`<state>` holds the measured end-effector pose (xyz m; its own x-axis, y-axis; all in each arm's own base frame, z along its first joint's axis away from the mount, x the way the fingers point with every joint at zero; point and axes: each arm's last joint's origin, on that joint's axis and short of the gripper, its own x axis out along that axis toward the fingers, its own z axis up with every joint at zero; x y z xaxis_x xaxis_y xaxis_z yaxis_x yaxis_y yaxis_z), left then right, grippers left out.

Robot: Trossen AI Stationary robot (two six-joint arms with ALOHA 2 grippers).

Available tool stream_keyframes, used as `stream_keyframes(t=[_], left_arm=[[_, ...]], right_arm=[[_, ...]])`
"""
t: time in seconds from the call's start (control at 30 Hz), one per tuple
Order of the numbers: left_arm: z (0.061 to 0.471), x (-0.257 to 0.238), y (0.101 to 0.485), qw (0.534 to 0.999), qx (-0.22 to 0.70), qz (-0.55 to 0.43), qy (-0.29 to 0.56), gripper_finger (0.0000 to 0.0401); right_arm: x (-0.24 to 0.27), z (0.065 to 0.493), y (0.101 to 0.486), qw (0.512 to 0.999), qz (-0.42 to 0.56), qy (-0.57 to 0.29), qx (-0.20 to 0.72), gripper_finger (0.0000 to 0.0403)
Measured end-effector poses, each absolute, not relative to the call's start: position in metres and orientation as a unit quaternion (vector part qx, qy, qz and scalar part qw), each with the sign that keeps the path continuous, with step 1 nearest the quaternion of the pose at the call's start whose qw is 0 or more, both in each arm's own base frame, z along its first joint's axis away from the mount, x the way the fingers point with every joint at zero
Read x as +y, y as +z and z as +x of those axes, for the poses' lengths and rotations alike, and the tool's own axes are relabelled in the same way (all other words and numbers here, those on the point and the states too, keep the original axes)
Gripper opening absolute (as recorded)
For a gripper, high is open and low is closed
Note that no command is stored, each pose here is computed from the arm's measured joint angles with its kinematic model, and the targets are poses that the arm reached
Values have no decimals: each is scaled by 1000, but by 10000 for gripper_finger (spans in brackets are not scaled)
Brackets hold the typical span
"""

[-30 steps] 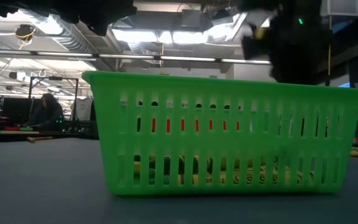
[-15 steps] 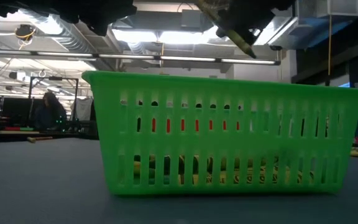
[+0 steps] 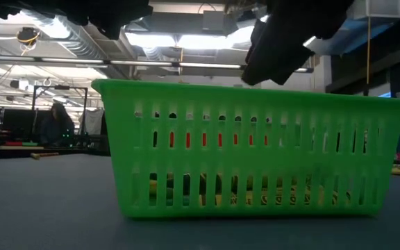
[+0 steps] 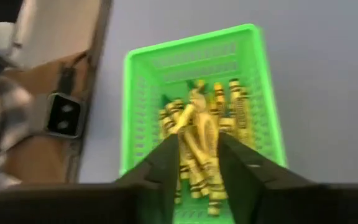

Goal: Sort crayons
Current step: Put the green crayon into the green bin

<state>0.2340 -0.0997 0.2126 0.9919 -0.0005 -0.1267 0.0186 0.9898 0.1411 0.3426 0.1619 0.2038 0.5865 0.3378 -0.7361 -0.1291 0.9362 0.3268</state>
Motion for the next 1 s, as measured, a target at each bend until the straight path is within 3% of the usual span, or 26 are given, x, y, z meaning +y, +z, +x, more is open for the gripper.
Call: stream_keyframes(t=[0.13, 0.27, 0.57, 0.83, 1.0], left_arm=[[234, -100, 213, 995, 63, 71, -5, 110], [234, -100, 213, 995, 63, 71, -5, 110], [234, -100, 213, 995, 63, 72, -2, 110], [234, -100, 213, 995, 63, 72, -2, 110], [234, -100, 213, 995, 63, 72, -2, 110]], right_arm=[[158, 339, 213, 869, 123, 160, 451, 164], [155, 329, 238, 860, 109, 142, 478, 188], [161, 276, 261, 830, 86, 42, 549, 175], [178, 232, 248, 772, 51, -54, 631, 170], [188, 205, 218, 729, 68, -76, 677, 169]])
